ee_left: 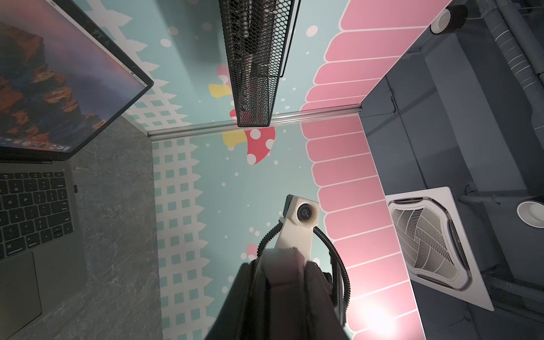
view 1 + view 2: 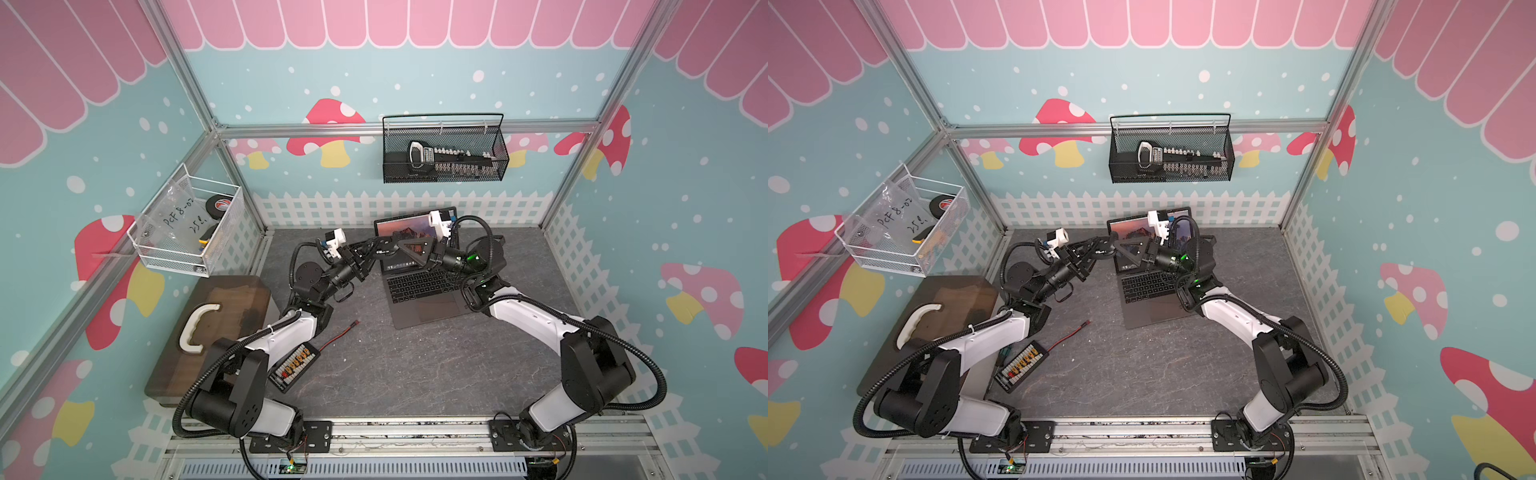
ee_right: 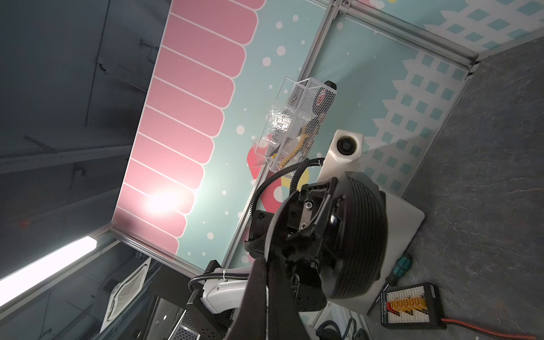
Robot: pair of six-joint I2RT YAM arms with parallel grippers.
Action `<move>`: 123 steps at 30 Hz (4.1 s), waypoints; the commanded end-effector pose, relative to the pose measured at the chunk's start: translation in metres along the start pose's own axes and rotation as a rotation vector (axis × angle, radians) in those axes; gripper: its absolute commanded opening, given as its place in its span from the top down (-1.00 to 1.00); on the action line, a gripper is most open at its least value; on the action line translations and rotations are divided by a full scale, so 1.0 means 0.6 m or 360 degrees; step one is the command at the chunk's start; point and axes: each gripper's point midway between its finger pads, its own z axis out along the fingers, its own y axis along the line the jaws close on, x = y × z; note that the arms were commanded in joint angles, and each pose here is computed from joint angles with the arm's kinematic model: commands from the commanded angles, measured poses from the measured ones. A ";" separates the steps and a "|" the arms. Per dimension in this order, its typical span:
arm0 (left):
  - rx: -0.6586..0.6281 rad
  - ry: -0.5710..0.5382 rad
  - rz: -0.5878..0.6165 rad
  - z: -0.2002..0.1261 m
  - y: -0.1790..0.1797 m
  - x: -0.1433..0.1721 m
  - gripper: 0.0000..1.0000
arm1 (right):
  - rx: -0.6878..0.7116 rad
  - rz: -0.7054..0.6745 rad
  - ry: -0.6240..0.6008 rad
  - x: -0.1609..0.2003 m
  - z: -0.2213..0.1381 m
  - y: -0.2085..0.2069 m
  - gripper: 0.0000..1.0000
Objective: Insert the wireless mouse receiver into the laptop
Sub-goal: Close the lid on the mouse.
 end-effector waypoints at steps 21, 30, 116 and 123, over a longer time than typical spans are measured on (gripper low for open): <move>0.0080 -0.0022 0.0022 -0.008 -0.030 -0.002 1.00 | -0.0031 0.0069 0.0004 0.006 0.007 -0.024 1.00; 0.0077 -0.0025 0.0035 -0.010 -0.033 -0.001 1.00 | -0.0045 0.0022 -0.0028 0.001 0.005 -0.009 0.92; -0.0146 0.0034 0.0118 0.006 0.008 0.020 1.00 | 0.0445 -0.0201 0.0034 0.007 -0.001 -0.030 0.00; -0.0161 0.0039 0.0121 0.007 0.014 0.021 1.00 | 0.0475 -0.0232 0.0037 0.006 -0.002 -0.026 -0.19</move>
